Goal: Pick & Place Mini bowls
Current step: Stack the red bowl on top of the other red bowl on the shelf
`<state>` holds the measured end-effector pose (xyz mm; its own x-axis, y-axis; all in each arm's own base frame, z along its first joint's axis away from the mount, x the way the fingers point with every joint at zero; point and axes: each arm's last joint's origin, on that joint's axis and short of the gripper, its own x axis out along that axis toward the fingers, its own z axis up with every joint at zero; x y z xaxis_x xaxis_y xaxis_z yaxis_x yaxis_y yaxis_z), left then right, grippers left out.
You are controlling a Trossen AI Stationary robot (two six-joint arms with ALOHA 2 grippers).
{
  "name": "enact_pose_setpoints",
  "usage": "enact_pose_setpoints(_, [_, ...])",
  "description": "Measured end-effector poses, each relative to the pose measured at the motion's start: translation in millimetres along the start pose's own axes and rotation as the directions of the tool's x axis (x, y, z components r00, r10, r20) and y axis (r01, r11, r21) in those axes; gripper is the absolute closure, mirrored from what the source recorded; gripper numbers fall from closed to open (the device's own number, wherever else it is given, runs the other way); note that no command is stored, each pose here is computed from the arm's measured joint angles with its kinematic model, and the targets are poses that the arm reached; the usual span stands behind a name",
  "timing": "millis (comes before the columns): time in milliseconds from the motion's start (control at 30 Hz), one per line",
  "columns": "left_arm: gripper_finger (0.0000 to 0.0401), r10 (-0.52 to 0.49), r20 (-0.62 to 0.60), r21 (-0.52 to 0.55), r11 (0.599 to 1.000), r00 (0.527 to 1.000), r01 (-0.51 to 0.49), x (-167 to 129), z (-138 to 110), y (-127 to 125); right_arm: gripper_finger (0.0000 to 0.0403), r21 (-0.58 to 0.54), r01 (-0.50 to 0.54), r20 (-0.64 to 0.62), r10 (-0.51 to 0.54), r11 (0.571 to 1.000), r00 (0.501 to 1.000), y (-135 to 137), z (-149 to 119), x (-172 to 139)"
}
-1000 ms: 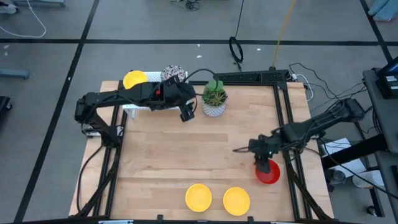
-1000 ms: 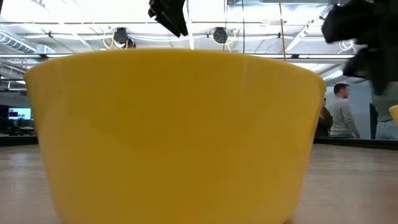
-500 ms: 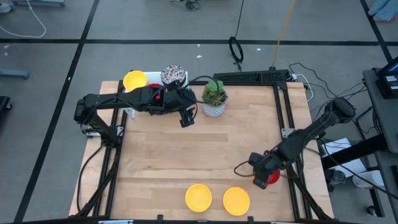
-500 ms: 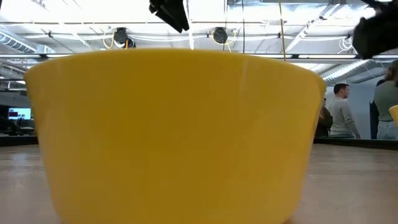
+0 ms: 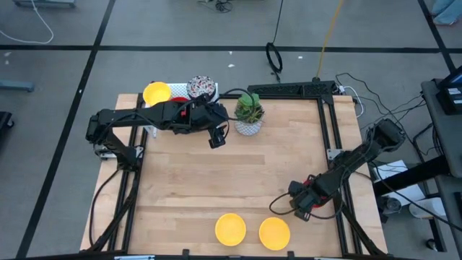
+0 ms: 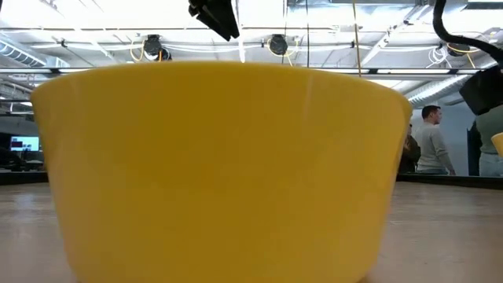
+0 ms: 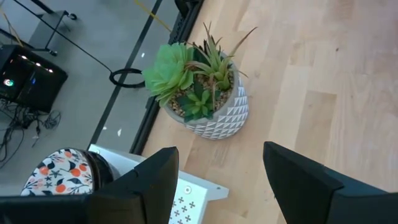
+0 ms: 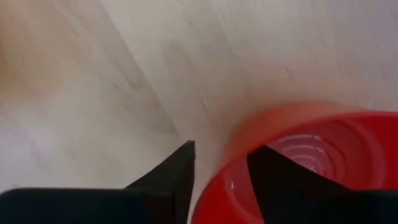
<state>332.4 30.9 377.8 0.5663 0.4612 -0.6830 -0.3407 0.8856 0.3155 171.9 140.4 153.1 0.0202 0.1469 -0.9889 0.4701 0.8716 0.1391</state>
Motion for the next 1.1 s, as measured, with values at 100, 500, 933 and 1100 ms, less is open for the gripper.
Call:
enact_pose_setpoints(100, [0.0162, 0.0, 0.0, 0.0, 1.0, 1.0, 0.0, 0.0, 0.0, 0.0, 0.0309, -0.026, 0.004, -0.002, -0.004, 1.0, 1.0, -0.6, 0.4, 0.1])
enact_pose_setpoints(500, [0.0162, -0.001, 0.0, -0.012, 1.0, 1.0, 0.001, 0.0, 0.0, 0.0, 0.0399, -0.117, 0.013, 0.036, -0.009, 0.993, 0.999, -4.3, 8.6, -2.9])
enact_pose_setpoints(933, [0.0162, -0.061, -0.062, -0.105, 0.993, 0.996, 0.054, -0.4, -6.3, -2.0, 0.0403, -0.345, -0.032, 0.358, 0.163, 0.938, 0.919, -14.9, 89.5, -36.6])
enact_pose_setpoints(1100, [0.0162, -0.053, -0.177, -0.114, 0.993, 0.983, 0.033, -2.1, -18.1, -1.9, 0.0403, -0.429, 0.013, 0.477, 0.214, 0.903, 0.852, -22.6, 122.2, -48.1])
